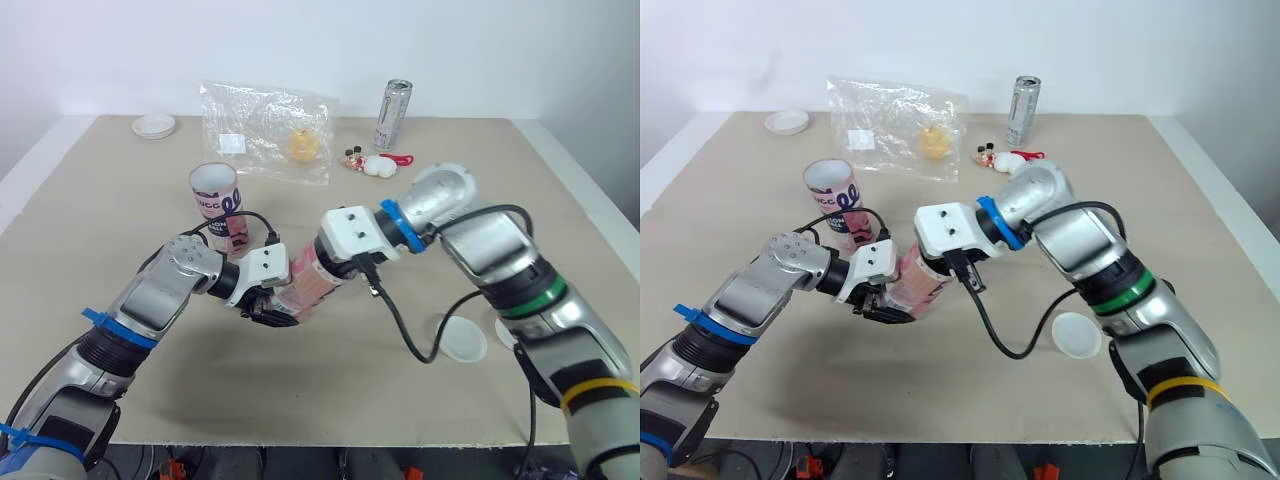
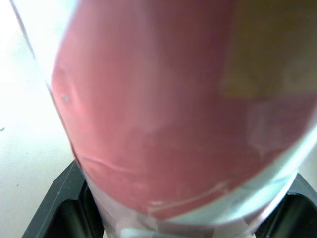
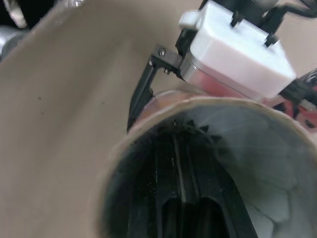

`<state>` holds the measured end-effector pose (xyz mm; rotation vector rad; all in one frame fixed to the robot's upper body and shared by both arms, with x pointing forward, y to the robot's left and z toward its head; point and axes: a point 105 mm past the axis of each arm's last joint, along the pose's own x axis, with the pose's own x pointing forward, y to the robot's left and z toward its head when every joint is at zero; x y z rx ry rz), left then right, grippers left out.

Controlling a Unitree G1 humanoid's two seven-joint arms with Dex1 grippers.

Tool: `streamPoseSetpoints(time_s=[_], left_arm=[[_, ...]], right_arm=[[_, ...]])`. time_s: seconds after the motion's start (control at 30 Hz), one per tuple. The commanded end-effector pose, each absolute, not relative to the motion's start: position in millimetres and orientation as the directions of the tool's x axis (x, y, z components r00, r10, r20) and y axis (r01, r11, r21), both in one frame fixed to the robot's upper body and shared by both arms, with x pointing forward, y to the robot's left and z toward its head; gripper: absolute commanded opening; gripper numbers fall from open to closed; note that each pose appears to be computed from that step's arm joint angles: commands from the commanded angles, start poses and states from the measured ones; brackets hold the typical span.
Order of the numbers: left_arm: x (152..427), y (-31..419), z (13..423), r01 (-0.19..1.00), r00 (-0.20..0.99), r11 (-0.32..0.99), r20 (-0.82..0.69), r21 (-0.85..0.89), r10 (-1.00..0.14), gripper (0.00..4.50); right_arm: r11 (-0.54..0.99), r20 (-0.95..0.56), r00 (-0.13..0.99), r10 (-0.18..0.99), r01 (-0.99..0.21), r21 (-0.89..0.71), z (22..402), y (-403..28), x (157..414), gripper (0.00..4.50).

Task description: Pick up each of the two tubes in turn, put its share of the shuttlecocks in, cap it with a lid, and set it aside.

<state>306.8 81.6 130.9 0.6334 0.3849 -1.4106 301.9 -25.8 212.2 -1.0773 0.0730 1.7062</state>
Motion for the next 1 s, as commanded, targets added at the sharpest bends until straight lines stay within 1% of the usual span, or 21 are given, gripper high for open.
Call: streamPoseSetpoints(time_s=[0.03, 0.23, 0.37, 0.43, 0.6, 0.67, 0.73, 0.87, 0.93, 1.0], left_arm=[[302.1, 72.2, 134.2, 0.982, 0.120, 0.007, -0.590, 0.190, -0.799, 3.09], [302.0, 74.1, 133.7, 0.982, 0.128, 0.022, -0.585, 0.185, -0.801, 3.09], [300.6, 75.3, 132.3, 0.985, 0.130, 0.035, -0.579, 0.171, -0.805, 3.09], [300.2, 75.9, 130.9, 0.986, 0.133, 0.049, -0.565, 0.160, -0.814, 3.09], [300.9, 81.0, 124.6, 0.986, 0.153, 0.086, -0.546, 0.146, -0.824, 3.09], [302.6, 85.6, 120.4, 0.983, 0.172, 0.105, -0.541, 0.153, -0.823, 3.09], [305.5, 89.4, 117.3, 0.977, 0.198, 0.127, -0.526, 0.169, -0.827, 3.09], [310.3, 90.7, 114.5, 0.967, 0.238, 0.156, -0.491, 0.203, -0.838, 3.09], [311.7, 90.8, 113.9, 0.963, 0.248, 0.163, -0.476, 0.213, -0.843, 3.09], [313.6, 87.6, 115.9, 0.957, 0.264, 0.178, -0.438, 0.228, -0.859, 3.09]], right_arm=[[-0.521, -0.736, -0.034, 0.676, -0.728, -0.445, 208.7, -14.5, 306.8, 0.06], [-0.602, -0.777, -0.089, 0.623, -0.690, -0.403, 198.8, -6.9, 305.5, 0.06], [-0.570, -0.732, -0.104, 0.674, -0.703, -0.425, 216.7, -3.5, 305.1, 0.06], [-0.517, -0.673, -0.116, 0.730, -0.739, -0.432, 236.4, -8.7, 304.1, 0.06], [-0.429, -0.576, -0.128, 0.807, -0.797, -0.425, 267.2, -29.0, 299.0, 0.06], [-0.384, -0.545, -0.109, 0.831, -0.822, -0.421, 276.7, -44.4, 296.8, 0.06], [-0.310, -0.498, -0.067, 0.865, -0.851, -0.424, 286.3, -61.4, 295.3, 0.06], [-0.205, -0.422, -0.018, 0.906, -0.892, -0.402, 293.9, -81.2, 287.5, 0.06], [-0.188, -0.404, -0.019, 0.914, -0.904, -0.383, 292.5, -84.4, 282.5, 0.06], [-0.137, -0.386, 0.011, 0.922, -0.926, -0.353, 285.2, -91.8, 277.4, 0.06]])
